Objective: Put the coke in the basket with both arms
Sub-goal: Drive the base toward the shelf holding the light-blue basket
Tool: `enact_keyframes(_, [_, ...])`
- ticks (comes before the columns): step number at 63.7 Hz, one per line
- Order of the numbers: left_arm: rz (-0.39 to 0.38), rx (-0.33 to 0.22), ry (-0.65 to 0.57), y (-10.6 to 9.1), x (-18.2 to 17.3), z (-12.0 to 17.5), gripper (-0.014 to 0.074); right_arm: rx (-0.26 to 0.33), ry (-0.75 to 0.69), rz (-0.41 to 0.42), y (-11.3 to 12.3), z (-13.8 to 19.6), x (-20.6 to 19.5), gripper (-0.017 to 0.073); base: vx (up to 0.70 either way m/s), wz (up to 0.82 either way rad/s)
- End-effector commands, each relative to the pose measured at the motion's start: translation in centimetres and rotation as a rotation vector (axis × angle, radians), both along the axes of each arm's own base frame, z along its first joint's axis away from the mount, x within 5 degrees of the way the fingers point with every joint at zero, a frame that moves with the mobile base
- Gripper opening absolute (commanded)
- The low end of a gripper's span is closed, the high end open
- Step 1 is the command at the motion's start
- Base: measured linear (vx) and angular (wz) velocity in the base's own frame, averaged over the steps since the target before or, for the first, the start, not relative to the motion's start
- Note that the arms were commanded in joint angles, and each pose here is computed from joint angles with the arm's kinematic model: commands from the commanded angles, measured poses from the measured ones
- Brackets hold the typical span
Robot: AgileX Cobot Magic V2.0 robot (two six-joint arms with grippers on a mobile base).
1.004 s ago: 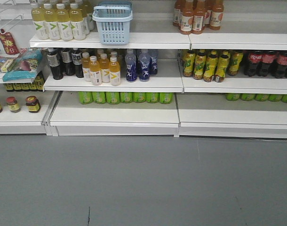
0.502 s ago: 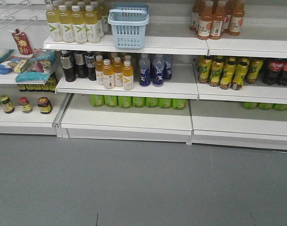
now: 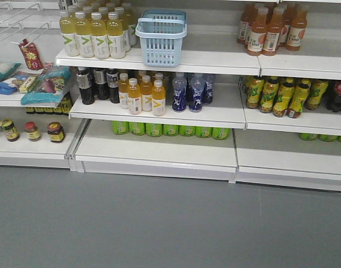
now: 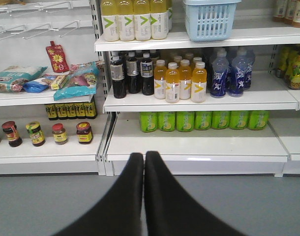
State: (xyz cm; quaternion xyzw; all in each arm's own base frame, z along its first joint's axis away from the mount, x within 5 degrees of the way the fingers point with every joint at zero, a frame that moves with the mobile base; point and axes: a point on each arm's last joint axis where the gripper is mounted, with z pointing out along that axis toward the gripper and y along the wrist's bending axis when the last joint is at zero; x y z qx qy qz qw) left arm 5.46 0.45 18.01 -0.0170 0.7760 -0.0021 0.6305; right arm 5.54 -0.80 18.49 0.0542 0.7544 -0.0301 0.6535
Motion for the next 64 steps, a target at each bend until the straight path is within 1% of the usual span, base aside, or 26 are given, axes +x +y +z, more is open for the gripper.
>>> enact_keyframes(1, [-0.021,-0.003,-0.065,-0.18,0.04,0.33,-0.0006,-0.017,-0.073,0.005,0.06,0.35,-0.01,-0.0005,0.18,-0.08])
enact_keyframes(64, [-0.021,-0.003,-0.065,-0.18,0.04,0.33,-0.0006,-0.017,-0.073,0.005,0.06,0.35,-0.01,-0.0005,0.18,-0.08])
